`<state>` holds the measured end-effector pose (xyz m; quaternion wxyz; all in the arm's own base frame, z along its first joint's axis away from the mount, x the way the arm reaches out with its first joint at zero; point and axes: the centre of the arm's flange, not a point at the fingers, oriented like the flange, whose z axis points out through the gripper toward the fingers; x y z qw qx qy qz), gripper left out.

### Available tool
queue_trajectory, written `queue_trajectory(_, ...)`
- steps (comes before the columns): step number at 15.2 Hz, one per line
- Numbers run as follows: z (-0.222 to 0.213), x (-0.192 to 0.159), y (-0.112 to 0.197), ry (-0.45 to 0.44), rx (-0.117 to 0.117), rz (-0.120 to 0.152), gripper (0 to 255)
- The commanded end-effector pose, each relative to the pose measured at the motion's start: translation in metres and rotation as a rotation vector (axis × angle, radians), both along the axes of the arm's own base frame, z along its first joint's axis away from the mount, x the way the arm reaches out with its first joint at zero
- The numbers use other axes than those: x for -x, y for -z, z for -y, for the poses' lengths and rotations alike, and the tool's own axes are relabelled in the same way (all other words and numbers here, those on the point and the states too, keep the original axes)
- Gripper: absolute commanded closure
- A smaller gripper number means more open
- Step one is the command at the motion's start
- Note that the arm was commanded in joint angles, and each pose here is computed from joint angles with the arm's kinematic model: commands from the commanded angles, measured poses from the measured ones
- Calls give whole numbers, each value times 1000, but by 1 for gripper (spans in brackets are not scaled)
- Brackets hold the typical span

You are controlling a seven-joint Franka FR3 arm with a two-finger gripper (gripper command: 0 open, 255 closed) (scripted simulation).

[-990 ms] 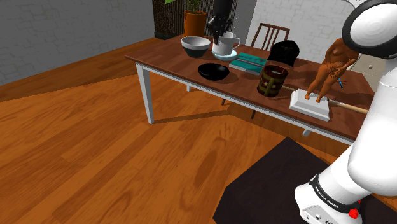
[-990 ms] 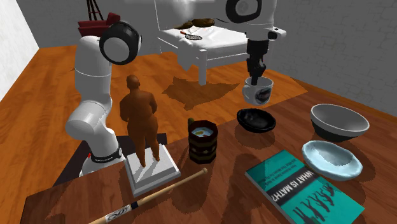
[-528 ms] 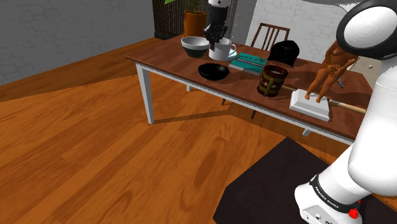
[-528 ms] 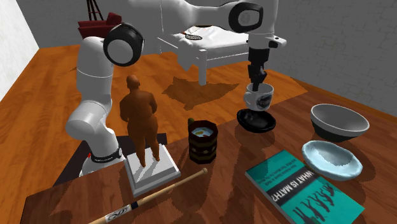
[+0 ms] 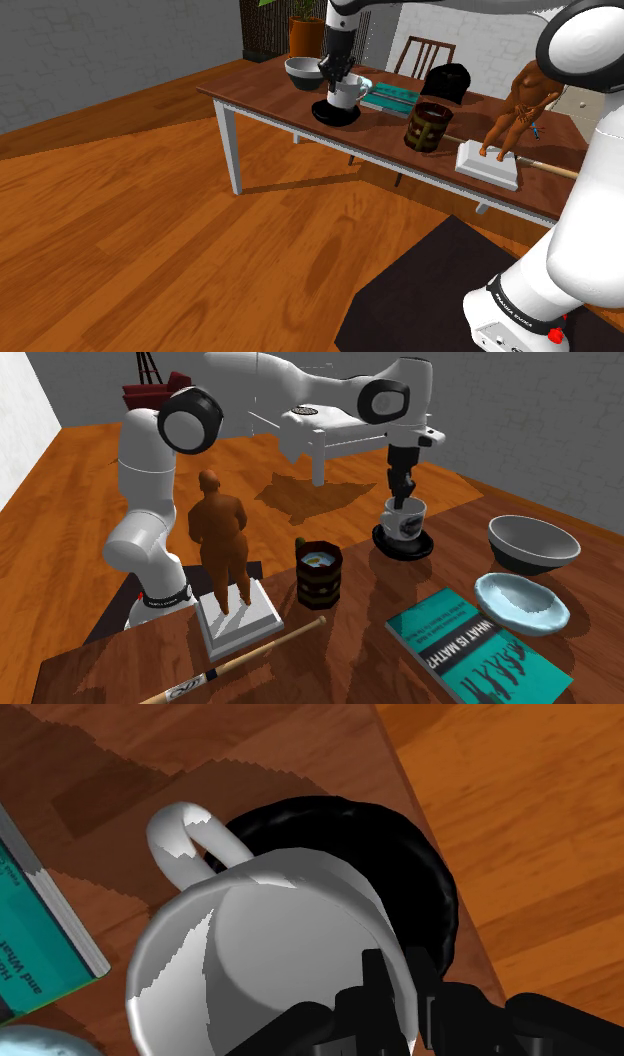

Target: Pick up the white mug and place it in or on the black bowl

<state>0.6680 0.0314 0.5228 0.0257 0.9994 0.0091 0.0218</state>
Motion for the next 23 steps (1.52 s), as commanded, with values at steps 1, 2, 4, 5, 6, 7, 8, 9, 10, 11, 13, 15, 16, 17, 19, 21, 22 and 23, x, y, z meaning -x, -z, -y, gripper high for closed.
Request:
queue_trajectory(1,-1,0,10,0,0,1,255)
queue_trajectory(2,-1,0,16,0,0,1,255)
queue_trajectory(4,-1,0,20,0,0,1,255)
queue_trajectory(5,-1,0,20,0,0,1,255)
queue_trajectory(6,-1,0,20,0,0,1,255)
queue_trajectory(7,-1,0,20,0,0,1,255)
queue_trajectory(8,-1,0,20,0,0,1,255)
queue_trajectory(9,-1,0,20,0,0,1,255)
queue_trajectory(10,-1,0,20,0,0,1,255)
queue_trajectory(11,-1,0,20,0,0,1,255)
queue_trajectory(13,-1,0,20,0,0,1,0)
queue_trajectory(15,-1,0,20,0,0,1,0)
queue_trajectory(16,-1,0,20,0,0,1,0)
queue_trajectory(17,-1,0,20,0,0,1,0)
queue_trajectory(19,-2,1,-6,0,0,1,0)
queue_trajectory(21,-3,2,-30,0,0,1,0)
queue_trajectory(22,-3,2,-30,0,0,1,0)
queue_trajectory(23,-3,2,-30,0,0,1,0)
